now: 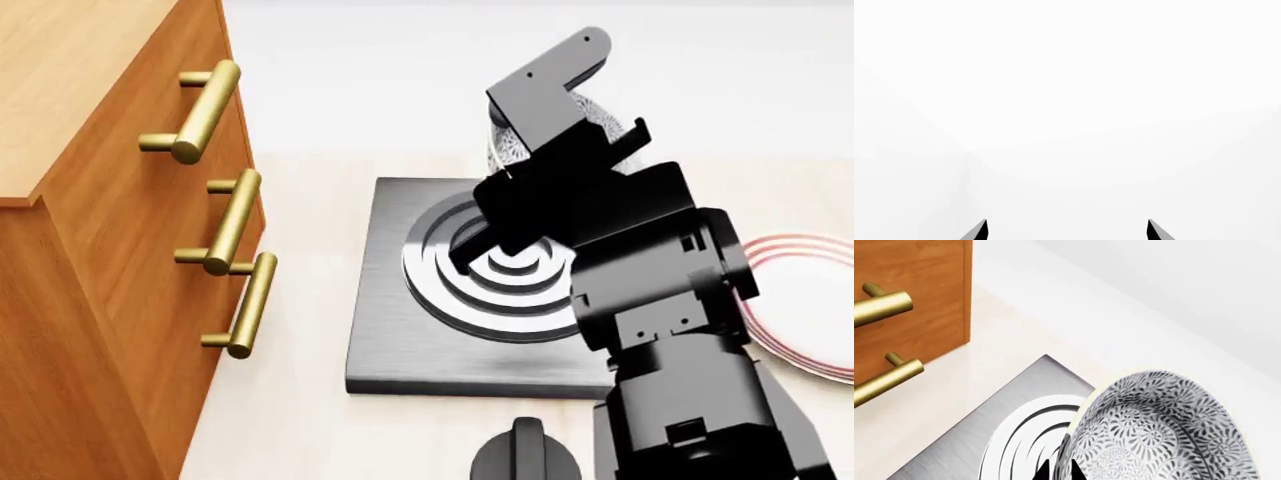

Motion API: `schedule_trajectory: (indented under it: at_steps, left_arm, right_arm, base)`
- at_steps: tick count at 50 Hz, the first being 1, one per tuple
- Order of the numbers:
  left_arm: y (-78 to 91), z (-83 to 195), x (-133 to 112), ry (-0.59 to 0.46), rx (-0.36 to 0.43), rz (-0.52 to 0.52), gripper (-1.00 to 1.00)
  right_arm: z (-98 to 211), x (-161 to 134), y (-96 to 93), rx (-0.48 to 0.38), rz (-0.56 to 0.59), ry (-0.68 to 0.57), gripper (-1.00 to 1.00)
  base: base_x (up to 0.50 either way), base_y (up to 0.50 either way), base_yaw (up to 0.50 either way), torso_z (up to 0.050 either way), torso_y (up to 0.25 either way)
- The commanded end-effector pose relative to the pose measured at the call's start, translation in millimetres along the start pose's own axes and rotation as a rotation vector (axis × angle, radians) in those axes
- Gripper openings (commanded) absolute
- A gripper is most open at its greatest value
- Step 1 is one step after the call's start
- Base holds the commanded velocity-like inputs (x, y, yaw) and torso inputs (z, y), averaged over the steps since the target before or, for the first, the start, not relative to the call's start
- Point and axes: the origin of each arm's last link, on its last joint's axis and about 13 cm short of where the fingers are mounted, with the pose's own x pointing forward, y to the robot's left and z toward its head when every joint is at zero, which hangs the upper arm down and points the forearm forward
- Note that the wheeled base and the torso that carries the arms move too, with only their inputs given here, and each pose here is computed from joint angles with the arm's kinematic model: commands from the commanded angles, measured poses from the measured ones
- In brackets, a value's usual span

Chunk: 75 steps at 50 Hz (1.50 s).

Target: Put the bowl on the stove.

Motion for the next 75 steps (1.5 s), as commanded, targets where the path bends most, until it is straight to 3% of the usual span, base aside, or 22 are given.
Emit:
schedule_trajectory:
  at_steps: [1,13,32,36,55,59,75]
  left_arm:
    - [0.7,-1.8,2.5,-0.027,-0.017,0.001,1.00]
    - [1.1,-2.8,1.6,-0.024,0.017,0.000,1.00]
    - [-0.4,-4.8,0.0,-0.014,0.021,-0.008,1.00]
    - [0.2,-3.5,0.1,-0.028,-0.016,0.009,1.00]
    - [-1.2,-4.8,-1.2,-0.030,0.036,-0.029,1.00]
    - [-0.9,-3.7,-0.7,-0.040,0.008,-0.020,1.00]
    - [-0.5,-4.8,-2.1,-0.042,0.032,-0.016,1.00]
  right_arm:
    - [6.2,3.8,6.4,0.014,0.029,-0.029,-1.00]
    - [6.0,3.9,6.5,0.020,0.025,-0.035,-1.00]
    - [0.2,5.4,7.7,0.067,0.011,-0.070,-1.00]
    - [0.4,5.4,7.7,0.068,0.013,-0.068,-1.00]
    - [1.8,5.7,8.4,0.075,0.013,-0.075,-1.00]
    - [2.3,5.8,8.7,0.076,0.012,-0.075,-1.00]
    - [3.2,6.5,9.6,0.081,-0.003,-0.089,-1.00]
  base:
    - [0.00,0.00,0.00,0.000,0.000]
    - [0.00,0.00,0.00,0.000,0.001]
    - [0.00,0.00,0.00,0.001,-0.043]
    - [0.00,0.00,0.00,0.003,-0.141]
    - [0.00,0.00,0.00,0.001,-0.041]
    - [0.00,0.00,0.00,0.003,-0.112]
    - [0.00,0.00,0.00,0.000,0.000]
